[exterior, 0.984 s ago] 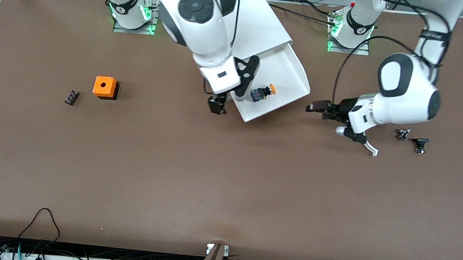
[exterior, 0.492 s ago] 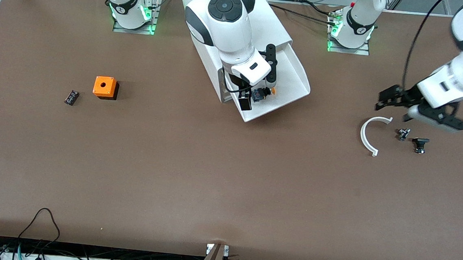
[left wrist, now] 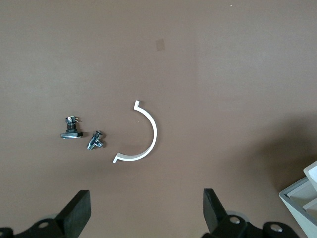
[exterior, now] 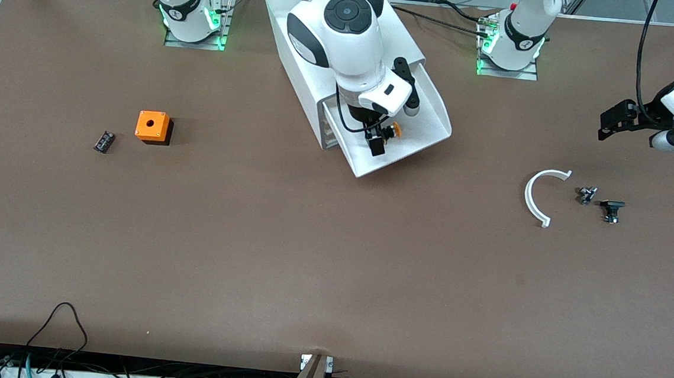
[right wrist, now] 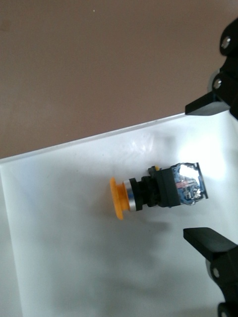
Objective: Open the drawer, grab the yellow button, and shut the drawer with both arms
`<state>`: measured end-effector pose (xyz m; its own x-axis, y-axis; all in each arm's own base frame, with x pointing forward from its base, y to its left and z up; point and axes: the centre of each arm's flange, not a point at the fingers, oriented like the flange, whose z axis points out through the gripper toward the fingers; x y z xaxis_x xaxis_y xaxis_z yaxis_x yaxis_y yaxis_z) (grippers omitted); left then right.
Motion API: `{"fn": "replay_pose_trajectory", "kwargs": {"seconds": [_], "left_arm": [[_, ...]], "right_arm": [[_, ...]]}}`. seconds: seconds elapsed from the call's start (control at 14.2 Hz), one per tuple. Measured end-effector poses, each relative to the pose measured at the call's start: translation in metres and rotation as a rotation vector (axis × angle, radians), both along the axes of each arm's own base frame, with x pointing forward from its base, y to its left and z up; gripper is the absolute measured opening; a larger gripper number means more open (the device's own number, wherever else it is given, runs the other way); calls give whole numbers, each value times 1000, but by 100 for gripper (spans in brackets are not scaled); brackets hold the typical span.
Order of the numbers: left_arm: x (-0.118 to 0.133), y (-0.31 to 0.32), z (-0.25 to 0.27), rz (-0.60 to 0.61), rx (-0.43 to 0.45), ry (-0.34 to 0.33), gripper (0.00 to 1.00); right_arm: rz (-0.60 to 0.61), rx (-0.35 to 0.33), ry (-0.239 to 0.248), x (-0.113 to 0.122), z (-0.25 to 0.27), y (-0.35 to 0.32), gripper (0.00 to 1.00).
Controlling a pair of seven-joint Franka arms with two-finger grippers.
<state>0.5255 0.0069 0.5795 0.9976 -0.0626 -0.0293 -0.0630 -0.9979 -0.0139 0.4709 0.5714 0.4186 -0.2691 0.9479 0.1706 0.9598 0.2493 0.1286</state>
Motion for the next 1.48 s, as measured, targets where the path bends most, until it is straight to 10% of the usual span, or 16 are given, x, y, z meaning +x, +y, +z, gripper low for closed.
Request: {"fn": "replay_pose_trajectory", "kwargs": {"seconds": [0.7,1.05,1.48], "left_arm": [[2,1,-4,12,0,4,100],[3,1,-6,12,-1,7,100],[7,2,-17,12,-2,31,100]], "right_arm": [[50,-53,45,-8,-39,8,96],[68,-46,44,-17,-32,16,43],[43,-15,26,-22,-7,20,41]]}}
